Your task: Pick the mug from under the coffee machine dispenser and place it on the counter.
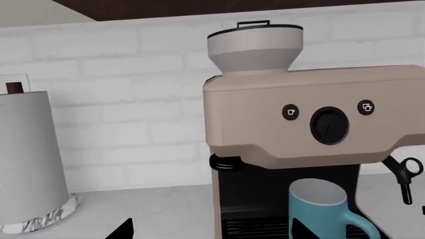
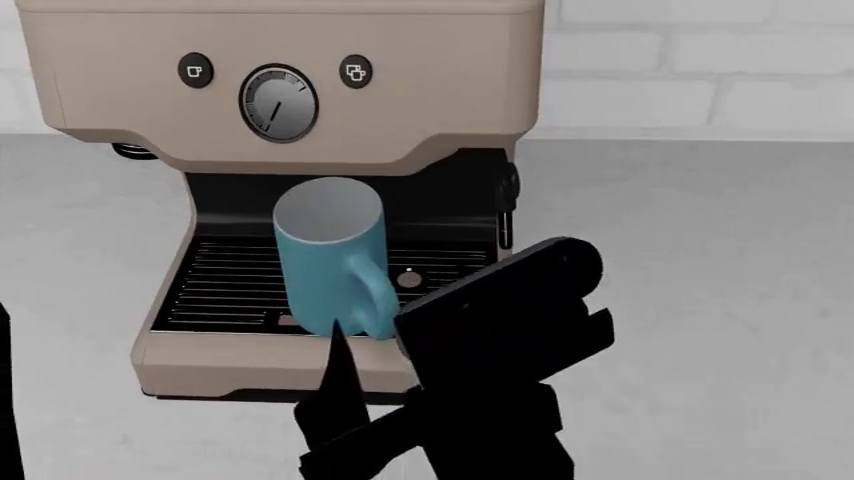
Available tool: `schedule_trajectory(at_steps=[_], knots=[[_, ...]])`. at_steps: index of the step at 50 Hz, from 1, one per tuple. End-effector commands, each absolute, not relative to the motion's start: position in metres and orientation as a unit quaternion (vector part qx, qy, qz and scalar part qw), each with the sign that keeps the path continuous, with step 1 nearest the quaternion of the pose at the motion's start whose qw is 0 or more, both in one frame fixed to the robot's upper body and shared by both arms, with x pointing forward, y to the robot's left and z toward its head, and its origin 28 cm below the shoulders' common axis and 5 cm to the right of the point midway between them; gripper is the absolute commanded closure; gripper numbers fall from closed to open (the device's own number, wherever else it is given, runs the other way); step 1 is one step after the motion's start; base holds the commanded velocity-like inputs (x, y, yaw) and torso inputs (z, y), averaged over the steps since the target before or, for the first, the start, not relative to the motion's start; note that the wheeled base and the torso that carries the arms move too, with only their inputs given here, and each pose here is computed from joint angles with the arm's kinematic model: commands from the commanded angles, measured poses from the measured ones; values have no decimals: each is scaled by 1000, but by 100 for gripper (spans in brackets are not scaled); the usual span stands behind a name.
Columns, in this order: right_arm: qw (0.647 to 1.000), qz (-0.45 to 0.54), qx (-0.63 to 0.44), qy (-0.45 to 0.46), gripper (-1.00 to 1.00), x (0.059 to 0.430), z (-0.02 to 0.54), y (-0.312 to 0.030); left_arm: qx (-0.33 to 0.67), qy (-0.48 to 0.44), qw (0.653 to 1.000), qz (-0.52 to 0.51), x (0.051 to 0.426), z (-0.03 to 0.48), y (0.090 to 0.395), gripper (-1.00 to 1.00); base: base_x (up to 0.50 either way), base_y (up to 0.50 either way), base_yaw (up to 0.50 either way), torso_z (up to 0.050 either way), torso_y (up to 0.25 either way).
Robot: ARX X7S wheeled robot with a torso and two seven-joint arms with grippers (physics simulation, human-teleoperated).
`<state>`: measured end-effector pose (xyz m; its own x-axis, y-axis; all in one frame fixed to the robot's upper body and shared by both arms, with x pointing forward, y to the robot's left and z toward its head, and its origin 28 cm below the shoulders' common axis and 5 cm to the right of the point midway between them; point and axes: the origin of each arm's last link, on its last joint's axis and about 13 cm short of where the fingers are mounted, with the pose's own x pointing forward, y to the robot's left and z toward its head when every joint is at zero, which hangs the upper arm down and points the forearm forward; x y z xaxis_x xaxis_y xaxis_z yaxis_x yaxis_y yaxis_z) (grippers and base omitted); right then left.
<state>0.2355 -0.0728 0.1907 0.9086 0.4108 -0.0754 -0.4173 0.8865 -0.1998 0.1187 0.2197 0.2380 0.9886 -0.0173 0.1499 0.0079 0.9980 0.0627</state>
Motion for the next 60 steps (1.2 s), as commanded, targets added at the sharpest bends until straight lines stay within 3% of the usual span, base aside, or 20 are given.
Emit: schedule_trajectory(at_steps=[1, 60], knots=[[970, 214, -110, 17, -100, 246, 188, -72, 35, -76, 997, -4, 119, 236, 220, -100, 0, 0, 0, 0, 0], [972, 211, -94, 39, -100, 272, 168, -68, 31, -64, 997, -5, 115, 233, 223, -100, 0, 0, 0, 0, 0]])
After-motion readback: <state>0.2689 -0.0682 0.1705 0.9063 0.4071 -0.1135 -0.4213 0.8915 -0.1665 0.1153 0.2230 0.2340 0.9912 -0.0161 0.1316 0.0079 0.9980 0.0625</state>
